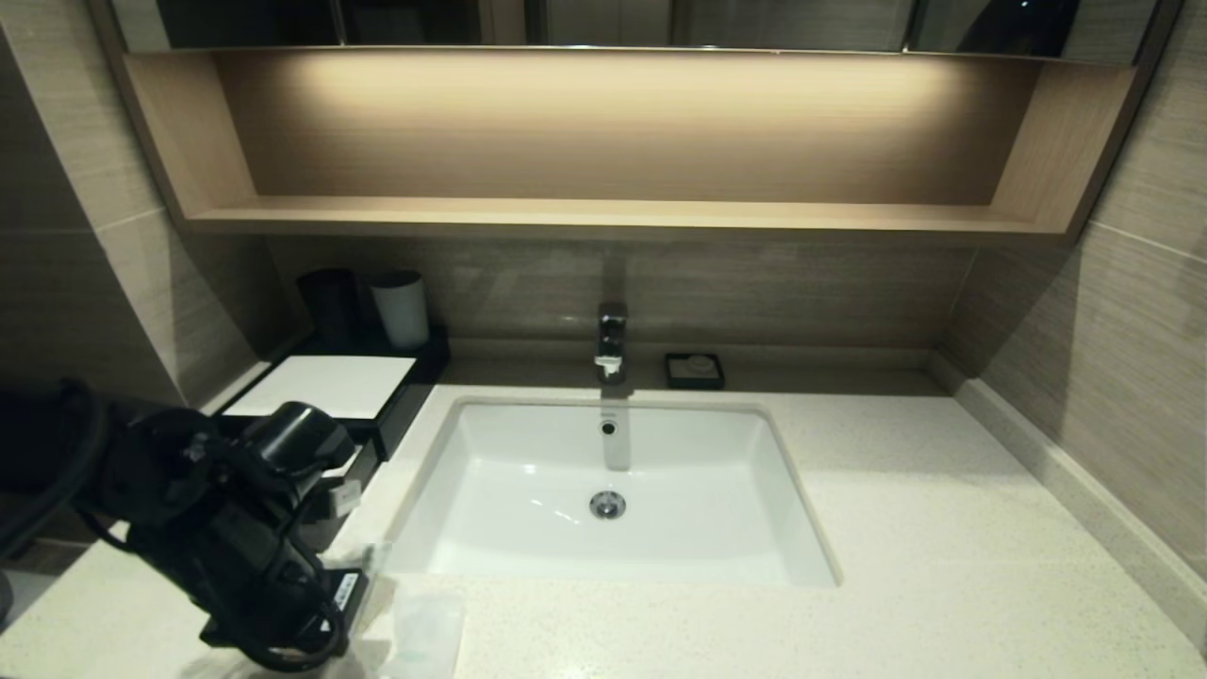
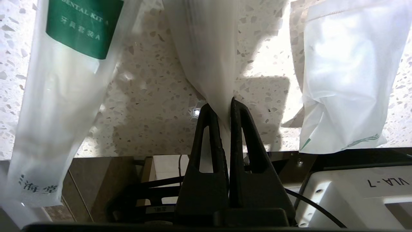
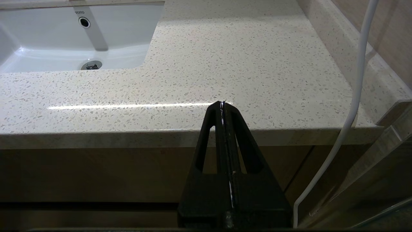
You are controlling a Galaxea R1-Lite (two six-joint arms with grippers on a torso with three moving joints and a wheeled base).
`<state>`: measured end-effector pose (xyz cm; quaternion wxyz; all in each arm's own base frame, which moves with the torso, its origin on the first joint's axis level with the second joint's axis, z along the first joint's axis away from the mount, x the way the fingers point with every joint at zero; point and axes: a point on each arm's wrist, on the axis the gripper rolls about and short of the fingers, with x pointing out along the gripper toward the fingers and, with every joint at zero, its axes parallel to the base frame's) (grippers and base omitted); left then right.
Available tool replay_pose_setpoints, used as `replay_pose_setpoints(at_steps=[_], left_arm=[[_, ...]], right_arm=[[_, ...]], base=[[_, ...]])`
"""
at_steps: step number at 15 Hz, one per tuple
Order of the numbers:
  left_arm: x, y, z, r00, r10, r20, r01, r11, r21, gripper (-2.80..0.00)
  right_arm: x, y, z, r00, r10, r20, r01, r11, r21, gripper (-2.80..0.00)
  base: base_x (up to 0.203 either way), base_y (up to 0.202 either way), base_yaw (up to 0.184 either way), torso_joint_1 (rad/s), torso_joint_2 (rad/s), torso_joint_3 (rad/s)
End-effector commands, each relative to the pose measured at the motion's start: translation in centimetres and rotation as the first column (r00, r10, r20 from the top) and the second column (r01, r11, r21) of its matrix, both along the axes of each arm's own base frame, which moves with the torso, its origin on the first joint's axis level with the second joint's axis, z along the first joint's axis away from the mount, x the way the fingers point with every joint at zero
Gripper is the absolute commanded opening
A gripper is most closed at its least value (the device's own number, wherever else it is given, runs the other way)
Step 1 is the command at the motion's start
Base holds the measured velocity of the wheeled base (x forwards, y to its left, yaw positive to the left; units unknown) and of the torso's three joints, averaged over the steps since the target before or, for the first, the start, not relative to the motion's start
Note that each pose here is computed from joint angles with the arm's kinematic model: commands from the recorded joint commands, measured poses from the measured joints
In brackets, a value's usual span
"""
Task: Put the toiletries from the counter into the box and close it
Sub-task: Pick up the bathroom toiletry
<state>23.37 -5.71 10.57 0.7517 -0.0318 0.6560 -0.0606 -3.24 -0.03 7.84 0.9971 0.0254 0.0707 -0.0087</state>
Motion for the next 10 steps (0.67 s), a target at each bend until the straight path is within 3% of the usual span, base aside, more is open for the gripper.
replay_pose_setpoints(at_steps=[1,5,10], left_arm=[[-0.1,0.0,0.3,1.000,0.001,0.009,-0.001,1.000,-0.003,-2.80],[-0.1,0.0,0.6,1.000,0.001,0.023,-0.001,1.000,-0.006,-2.80],[-0.8,0.1,4.9,0.982,0.018,0.188,-0.006,0.998,-0.060,-2.80]], right_arm=[[0.0,0.0,0.0,1.000,0.001,-0.004,-0.001,1.000,0.000,-2.80],[0.0,0.0,0.0,1.000,0.001,-0.002,-0.001,1.000,0.000,-2.80],[0.0,0.0,0.0,1.000,0.000,-0.002,0.000,1.000,0.000,-2.80]], base=[[0.000,0.000,0.000,0.000,0.00,0.000],[0.000,0.000,0.000,0.000,0.00,0.000],[0.000,0.000,0.000,0.000,0.00,0.000]])
